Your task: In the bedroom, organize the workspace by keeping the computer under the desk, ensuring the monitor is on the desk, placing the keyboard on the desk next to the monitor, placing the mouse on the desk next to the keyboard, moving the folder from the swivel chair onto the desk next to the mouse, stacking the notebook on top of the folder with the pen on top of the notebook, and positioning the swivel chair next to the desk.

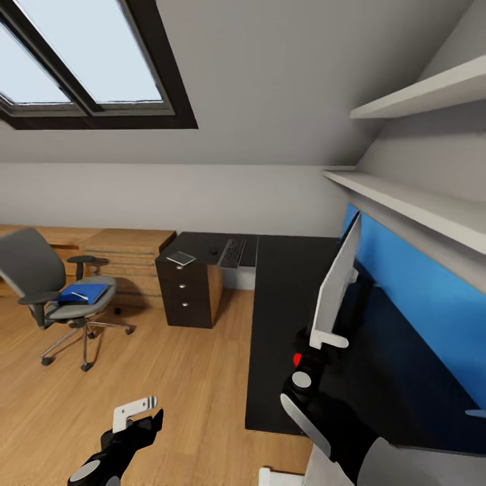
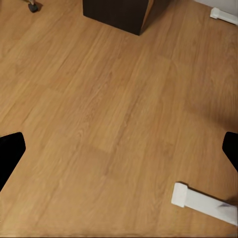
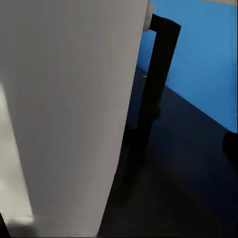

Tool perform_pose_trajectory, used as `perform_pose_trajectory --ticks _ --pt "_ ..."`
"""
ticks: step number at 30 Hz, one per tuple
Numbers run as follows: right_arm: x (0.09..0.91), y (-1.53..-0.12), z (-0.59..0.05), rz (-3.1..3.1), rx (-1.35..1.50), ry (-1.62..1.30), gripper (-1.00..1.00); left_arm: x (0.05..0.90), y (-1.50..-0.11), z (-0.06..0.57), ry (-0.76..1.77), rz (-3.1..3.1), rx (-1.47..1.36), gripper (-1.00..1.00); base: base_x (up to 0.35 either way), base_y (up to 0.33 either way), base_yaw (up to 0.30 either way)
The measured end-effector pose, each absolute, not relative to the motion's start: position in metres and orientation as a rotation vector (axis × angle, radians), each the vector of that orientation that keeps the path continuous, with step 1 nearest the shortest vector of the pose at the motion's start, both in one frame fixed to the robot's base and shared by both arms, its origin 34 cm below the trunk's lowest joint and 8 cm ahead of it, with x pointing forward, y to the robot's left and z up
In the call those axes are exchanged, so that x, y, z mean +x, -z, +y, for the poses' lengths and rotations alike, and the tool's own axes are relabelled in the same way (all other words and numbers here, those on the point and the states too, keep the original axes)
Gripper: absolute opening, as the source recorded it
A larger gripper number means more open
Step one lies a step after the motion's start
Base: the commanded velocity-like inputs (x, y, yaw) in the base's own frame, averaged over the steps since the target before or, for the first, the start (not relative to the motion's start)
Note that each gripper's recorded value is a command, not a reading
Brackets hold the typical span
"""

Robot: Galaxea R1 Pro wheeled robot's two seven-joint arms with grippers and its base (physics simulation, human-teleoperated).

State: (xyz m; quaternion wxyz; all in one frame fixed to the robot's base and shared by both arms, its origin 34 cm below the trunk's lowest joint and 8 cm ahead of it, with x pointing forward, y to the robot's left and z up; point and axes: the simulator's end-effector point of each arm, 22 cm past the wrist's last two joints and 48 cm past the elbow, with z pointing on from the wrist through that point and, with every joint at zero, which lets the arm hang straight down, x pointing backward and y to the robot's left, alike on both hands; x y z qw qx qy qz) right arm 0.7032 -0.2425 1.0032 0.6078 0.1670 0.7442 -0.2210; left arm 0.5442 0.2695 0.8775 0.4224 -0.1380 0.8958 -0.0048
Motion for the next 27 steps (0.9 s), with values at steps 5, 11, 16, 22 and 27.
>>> perform_pose_trajectory --ticks 5,11,16,22,27 --pt "0.7032 -1.0032 -0.2428 1.72 0.387 0.511 1.0 0.544 -0.8774 0.2699 0.011 2.243 -0.345 1.0 -0.265 -0.203 0.0" --pt "0.7023 -1.0002 -0.2449 1.724 0.384 0.522 1.0 0.5439 -0.8777 0.2702 0.01 2.242 -0.344 1.0 -0.126 -0.301 0.0" --pt "0.7022 -0.9999 -0.2454 1.725 0.384 0.523 1.0 0.5438 -0.8778 0.2697 0.01 2.243 -0.344 1.0 -0.008 -0.221 0.0" --pt "0.7021 -0.9999 -0.2453 1.725 0.385 0.523 1.0 0.5438 -0.8778 0.2696 0.011 2.242 -0.345 1.0 -0.001 -0.027 0.0" --pt "0.7022 -1.0003 -0.2449 1.723 0.382 0.523 1.0 0.5437 -0.8777 0.2696 0.011 2.243 -0.345 1.0 -0.005 -0.002 0.0"
